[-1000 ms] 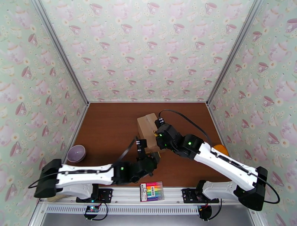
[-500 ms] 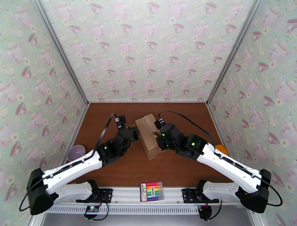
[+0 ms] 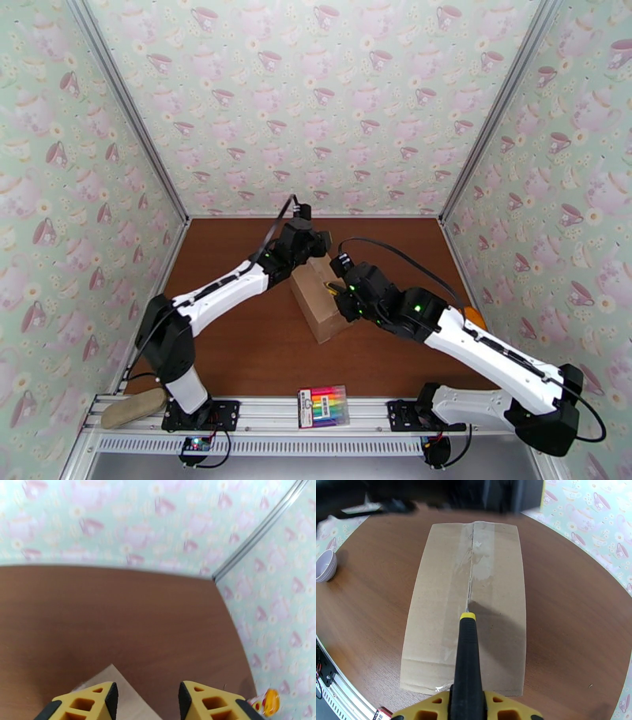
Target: Unpack the express box
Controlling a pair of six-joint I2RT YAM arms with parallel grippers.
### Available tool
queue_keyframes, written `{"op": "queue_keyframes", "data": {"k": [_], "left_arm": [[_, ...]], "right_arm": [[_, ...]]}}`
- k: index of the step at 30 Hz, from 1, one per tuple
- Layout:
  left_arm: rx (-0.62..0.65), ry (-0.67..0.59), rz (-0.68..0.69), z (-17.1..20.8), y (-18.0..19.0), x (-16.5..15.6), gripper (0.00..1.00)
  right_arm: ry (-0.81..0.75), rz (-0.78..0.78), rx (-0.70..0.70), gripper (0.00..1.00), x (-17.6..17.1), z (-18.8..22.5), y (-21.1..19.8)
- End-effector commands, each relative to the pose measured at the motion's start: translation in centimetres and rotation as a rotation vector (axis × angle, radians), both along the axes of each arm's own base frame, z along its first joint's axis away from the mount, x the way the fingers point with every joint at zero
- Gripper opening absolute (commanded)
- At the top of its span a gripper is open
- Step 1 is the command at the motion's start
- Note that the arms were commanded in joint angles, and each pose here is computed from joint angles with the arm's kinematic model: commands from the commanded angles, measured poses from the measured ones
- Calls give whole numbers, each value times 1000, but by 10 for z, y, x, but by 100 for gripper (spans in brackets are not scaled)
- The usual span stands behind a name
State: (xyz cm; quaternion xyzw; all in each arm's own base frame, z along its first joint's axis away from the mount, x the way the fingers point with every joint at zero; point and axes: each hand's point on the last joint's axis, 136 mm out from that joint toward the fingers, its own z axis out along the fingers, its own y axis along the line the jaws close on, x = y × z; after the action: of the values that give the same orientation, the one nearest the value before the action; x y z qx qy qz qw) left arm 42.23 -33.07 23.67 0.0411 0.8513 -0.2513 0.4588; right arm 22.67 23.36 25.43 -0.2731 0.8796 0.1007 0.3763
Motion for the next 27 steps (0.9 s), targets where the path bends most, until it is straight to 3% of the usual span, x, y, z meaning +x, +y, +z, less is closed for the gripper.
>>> {"op": "queue_keyframes", "data": {"k": [1,13,27], "left_arm": [[-14,12,-43,-10,-7,-4,49],[35,49,3,-35,5,-4,48],[42,49,23,-35,11,-4,48]], "right_arm": [[-81,-12,55,0,3,26,-3],[-101,-17,65,0,-7,35,-11],[-53,-28,-13,0,-11,1,-7]]}}
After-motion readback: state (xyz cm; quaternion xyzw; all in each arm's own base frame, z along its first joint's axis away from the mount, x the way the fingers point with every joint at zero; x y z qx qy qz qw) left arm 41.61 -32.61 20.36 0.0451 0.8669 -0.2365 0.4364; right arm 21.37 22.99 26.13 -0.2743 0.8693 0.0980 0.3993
